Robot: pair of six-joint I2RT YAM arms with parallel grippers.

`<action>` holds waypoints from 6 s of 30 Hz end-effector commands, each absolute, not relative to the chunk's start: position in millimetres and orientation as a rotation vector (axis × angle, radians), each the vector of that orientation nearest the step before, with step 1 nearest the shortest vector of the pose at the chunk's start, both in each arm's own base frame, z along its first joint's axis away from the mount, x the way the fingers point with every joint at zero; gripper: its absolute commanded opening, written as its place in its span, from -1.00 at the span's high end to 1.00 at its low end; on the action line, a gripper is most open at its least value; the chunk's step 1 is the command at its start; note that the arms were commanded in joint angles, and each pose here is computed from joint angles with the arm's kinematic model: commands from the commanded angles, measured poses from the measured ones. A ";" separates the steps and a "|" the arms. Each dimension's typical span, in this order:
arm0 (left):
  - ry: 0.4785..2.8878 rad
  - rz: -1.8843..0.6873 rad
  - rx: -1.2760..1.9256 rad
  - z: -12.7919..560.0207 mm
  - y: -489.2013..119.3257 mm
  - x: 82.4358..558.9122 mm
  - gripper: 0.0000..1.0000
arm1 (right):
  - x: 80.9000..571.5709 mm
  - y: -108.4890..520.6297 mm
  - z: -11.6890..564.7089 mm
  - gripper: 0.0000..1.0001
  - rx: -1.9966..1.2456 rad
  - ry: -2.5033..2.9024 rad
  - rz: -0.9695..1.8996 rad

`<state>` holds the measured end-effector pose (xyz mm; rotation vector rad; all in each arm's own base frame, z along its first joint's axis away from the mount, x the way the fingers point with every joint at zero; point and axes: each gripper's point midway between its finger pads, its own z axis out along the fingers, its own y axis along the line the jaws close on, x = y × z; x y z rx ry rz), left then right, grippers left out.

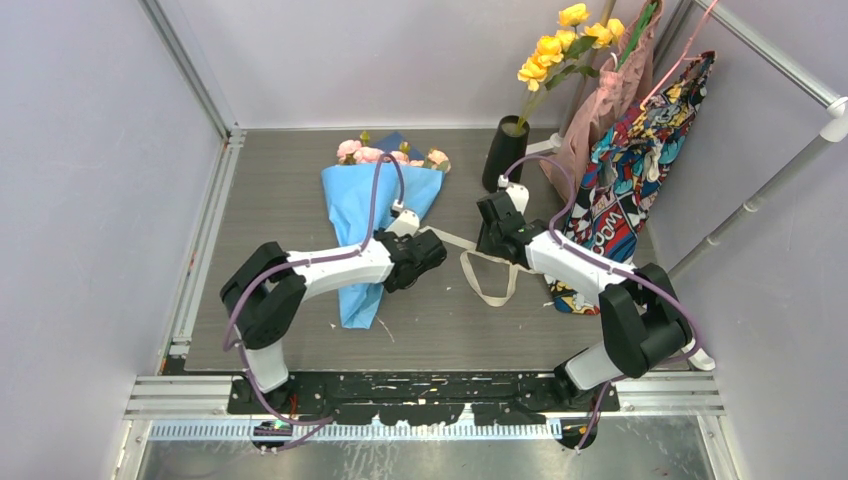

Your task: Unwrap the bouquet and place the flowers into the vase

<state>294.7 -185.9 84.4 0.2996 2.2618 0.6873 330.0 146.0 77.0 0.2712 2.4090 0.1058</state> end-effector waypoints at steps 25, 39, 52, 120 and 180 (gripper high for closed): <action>2.148 0.129 -1.114 81.8 -4.9 266.5 -0.97 | 355.9 232.0 108.2 0.16 0.083 2.379 0.390; 2.213 -0.640 -0.355 143.3 -126.4 315.5 -0.56 | 354.5 238.9 98.1 0.16 0.072 2.397 0.387; 2.300 -0.361 -0.515 104.3 -92.1 337.5 -0.58 | 344.3 220.2 93.2 0.16 0.063 2.400 0.306; 2.551 -0.566 0.244 75.3 -273.3 191.3 -0.92 | 339.3 206.4 168.7 0.11 0.145 2.249 0.362; 2.425 -0.278 -0.682 17.5 -81.1 329.5 -0.96 | 411.5 276.1 4.0 0.98 0.029 2.605 0.168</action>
